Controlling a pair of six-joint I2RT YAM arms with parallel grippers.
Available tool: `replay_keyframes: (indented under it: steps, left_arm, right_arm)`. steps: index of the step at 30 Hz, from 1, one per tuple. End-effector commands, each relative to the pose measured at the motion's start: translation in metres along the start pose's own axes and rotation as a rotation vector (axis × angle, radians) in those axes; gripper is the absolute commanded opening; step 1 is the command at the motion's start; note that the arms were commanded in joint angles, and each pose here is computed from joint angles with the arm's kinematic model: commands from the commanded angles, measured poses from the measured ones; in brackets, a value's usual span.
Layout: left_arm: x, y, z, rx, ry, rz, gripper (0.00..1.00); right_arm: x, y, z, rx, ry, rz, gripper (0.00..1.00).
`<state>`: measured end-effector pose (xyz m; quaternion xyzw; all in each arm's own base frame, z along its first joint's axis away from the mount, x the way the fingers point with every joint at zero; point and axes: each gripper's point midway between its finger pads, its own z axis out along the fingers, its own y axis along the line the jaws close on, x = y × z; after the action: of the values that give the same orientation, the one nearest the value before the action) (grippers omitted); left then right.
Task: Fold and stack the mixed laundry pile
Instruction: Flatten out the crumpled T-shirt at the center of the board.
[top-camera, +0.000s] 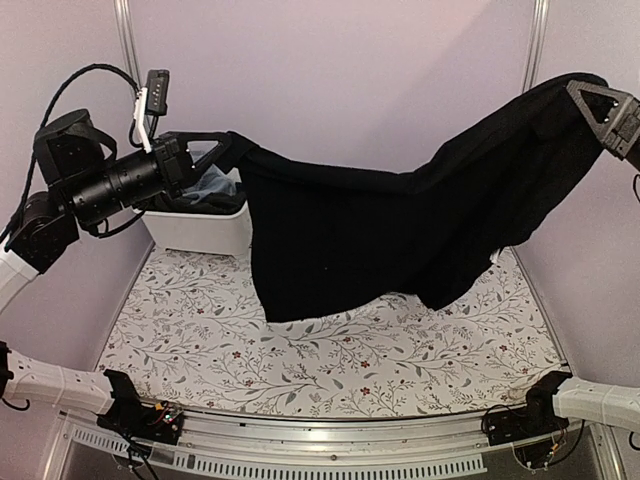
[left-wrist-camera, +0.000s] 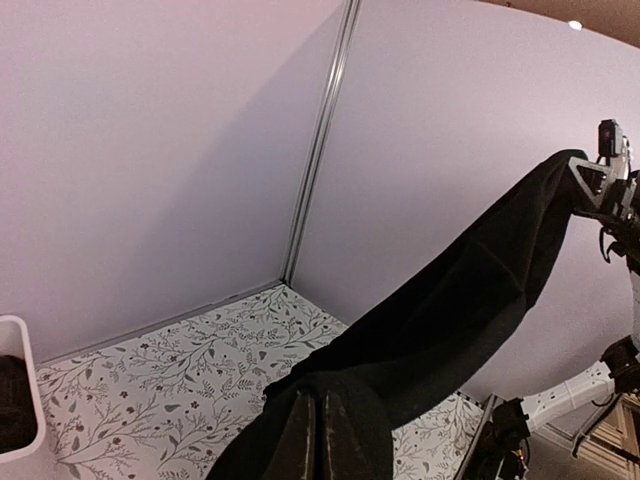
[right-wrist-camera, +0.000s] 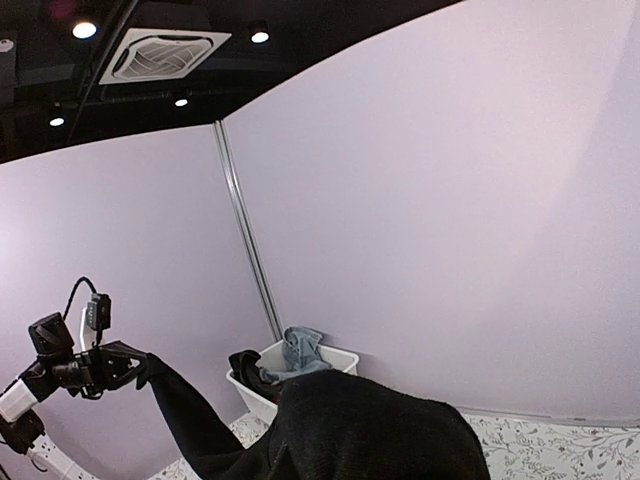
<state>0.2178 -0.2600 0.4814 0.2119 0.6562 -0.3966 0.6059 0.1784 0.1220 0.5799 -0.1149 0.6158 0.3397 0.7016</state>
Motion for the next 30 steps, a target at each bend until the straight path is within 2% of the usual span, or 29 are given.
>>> replay_keyframes:
  steps: [1, 5, 8, 10, 16, 20, 25, 30]
  left_arm:
    - [-0.034, -0.005, -0.009, -0.017, -0.108, 0.05, 0.0]
    - [-0.058, -0.013, -0.009, 0.005, -0.172, 0.085, 0.0]
    - [-0.066, -0.018, -0.004, 0.015, -0.182, 0.112, 0.0]
    - [-0.068, -0.017, 0.0, 0.009, -0.184, 0.12, 0.0]
    - [-0.073, 0.016, 0.006, -0.181, -0.2, 0.093, 0.0]
    - [-0.078, 0.021, 0.006, -0.219, -0.202, 0.083, 0.0]
    - [-0.093, -0.007, -0.002, -0.078, -0.214, 0.073, 0.0]
    - [-0.098, -0.033, -0.012, 0.045, -0.209, 0.061, 0.0]
  right_arm:
    - [-0.034, 0.004, -0.016, 0.029, -0.082, -0.042, 0.0]
    - [-0.072, 0.016, -0.026, 0.004, -0.193, -0.082, 0.0]
    - [-0.08, 0.023, -0.014, -0.028, -0.198, -0.114, 0.0]
    - [-0.076, 0.021, -0.001, -0.03, -0.173, -0.127, 0.0]
    - [-0.044, -0.006, 0.031, 0.063, -0.078, -0.153, 0.0]
    - [-0.046, -0.011, 0.032, 0.091, -0.085, -0.169, 0.0]
    - [-0.079, 0.006, 0.01, 0.067, -0.134, -0.216, 0.0]
    - [-0.085, 0.025, 0.0, -0.013, -0.115, -0.235, 0.0]
